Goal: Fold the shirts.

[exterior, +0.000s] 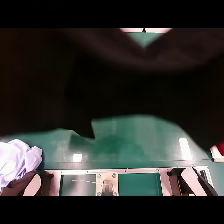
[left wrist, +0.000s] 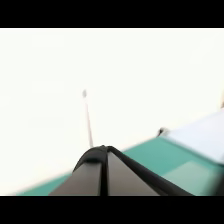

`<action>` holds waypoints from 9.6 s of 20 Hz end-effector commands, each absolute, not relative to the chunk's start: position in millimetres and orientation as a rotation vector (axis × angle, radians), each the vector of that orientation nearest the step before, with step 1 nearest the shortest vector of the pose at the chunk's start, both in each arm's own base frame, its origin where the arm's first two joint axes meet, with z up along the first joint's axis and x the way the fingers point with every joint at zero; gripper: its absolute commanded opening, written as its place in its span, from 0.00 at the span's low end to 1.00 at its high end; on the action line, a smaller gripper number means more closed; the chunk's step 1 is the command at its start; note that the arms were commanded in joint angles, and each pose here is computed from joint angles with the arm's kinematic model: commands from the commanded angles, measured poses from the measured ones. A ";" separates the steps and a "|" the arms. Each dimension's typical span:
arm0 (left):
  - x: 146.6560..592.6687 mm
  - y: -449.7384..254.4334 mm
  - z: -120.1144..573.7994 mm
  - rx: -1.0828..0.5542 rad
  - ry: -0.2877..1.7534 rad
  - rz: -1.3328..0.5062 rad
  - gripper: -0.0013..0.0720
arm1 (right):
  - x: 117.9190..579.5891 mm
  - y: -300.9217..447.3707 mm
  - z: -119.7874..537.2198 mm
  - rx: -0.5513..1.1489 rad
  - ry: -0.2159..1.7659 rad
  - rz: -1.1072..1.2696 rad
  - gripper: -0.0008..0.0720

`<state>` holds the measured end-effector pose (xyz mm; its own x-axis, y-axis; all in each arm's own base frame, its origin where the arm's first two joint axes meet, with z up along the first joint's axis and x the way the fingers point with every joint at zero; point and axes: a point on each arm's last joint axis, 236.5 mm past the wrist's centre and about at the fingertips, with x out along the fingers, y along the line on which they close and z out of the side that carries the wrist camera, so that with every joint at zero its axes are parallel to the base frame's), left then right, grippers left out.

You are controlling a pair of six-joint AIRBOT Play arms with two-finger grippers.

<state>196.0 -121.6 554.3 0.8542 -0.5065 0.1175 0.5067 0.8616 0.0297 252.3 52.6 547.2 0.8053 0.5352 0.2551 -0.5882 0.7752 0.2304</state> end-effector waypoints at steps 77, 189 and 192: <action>497.8 -37.8 -28.7 -0.548 1.212 -0.499 0.05 | 510.3 -48.2 -68.1 1.020 1.275 0.358 0.03; 422.1 -485.3 -72.8 -0.483 1.172 -0.891 0.06 | 429.1 41.4 197.3 0.454 1.029 0.634 0.03; 426.1 -489.1 -62.9 -0.501 1.168 -0.903 0.06 | 427.9 42.4 197.8 0.460 1.033 0.631 0.03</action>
